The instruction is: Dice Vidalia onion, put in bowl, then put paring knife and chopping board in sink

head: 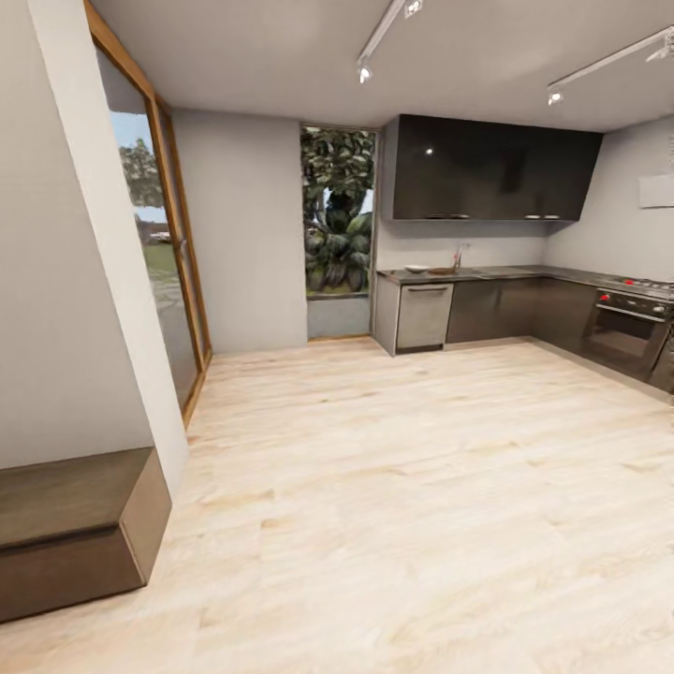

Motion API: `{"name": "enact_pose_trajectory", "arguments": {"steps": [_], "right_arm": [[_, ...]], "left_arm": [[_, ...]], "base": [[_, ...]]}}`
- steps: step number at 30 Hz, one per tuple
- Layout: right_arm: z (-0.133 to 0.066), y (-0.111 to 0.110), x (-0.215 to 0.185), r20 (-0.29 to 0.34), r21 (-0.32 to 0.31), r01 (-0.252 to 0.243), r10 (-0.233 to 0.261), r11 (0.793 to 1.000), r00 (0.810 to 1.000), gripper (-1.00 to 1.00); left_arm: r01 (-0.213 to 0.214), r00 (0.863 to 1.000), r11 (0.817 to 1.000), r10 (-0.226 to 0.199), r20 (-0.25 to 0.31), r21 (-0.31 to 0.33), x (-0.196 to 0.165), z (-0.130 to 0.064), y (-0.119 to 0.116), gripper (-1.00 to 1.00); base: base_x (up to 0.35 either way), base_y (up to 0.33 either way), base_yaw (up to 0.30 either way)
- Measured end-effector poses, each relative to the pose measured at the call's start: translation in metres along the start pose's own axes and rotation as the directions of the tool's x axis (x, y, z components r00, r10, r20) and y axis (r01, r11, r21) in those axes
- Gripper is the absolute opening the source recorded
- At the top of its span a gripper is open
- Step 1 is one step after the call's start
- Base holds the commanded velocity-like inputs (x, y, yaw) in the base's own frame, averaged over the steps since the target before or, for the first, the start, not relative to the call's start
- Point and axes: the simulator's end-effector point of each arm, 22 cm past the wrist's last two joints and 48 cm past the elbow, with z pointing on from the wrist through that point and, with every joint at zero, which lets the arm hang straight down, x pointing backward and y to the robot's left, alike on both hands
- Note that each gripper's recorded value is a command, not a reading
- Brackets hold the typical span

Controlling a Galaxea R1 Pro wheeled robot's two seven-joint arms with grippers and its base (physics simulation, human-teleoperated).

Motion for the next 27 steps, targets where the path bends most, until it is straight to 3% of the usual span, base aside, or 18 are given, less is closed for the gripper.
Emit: {"name": "enact_pose_trajectory", "arguments": {"steps": [15,27], "right_arm": [[0.0,0.0,-0.0047,0.011,0.0,0.0,0.0,1.0,1.0,1.0],[-0.0002,0.0,-0.0085,0.021,0.0,0.001,-0.001,1.0,1.0,1.0]], "left_arm": [[0.002,1.0,1.0,-0.002,0.012,0.0,-0.0048,0.0006,0.0,1.0],[0.003,1.0,1.0,-0.003,0.022,0.0,-0.0088,0.001,0.0,1.0]], "base": [[0.333,-0.091,-0.213],[0.333,-0.005,-0.19]]}}
